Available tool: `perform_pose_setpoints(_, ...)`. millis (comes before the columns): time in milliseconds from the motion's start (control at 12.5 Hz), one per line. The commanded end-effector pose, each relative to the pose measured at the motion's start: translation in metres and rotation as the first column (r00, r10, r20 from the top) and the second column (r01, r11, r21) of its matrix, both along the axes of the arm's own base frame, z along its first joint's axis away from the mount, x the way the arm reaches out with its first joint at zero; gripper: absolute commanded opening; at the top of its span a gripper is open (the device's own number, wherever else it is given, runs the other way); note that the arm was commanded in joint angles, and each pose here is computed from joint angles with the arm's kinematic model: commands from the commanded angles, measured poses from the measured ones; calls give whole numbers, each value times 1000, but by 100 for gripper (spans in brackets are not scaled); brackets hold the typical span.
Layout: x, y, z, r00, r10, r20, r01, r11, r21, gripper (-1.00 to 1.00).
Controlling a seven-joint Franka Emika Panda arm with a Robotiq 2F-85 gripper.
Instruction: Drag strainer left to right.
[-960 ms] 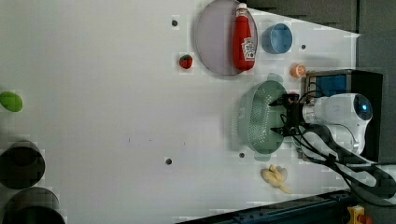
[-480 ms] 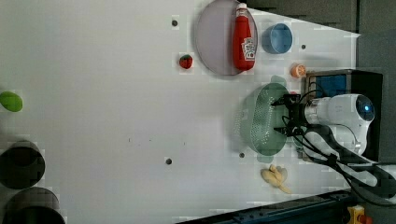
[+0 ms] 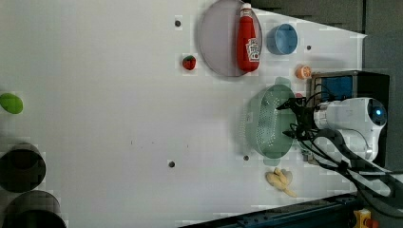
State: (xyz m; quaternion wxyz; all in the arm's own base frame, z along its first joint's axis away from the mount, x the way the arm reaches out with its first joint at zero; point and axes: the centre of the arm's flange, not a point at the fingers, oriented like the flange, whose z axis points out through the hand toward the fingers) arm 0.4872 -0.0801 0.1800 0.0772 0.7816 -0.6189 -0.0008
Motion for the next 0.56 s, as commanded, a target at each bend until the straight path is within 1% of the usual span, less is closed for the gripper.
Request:
perform_pose_setpoints(80,25,24,92,905,411,112,-412,911,-21,100)
perform_pose_setpoints(160,27,25,118,890,440,122,-440,898,-31,100)
perform_pose_setpoints(320,23,31,174,892,433,132,-432,901,-37,100)
perform_pose_setpoints(480,12,45,232,895,428,123,-428,903,-27,100)
perform_pose_setpoints(560,4,53,261,899,426,106,-427,904,-14,100)
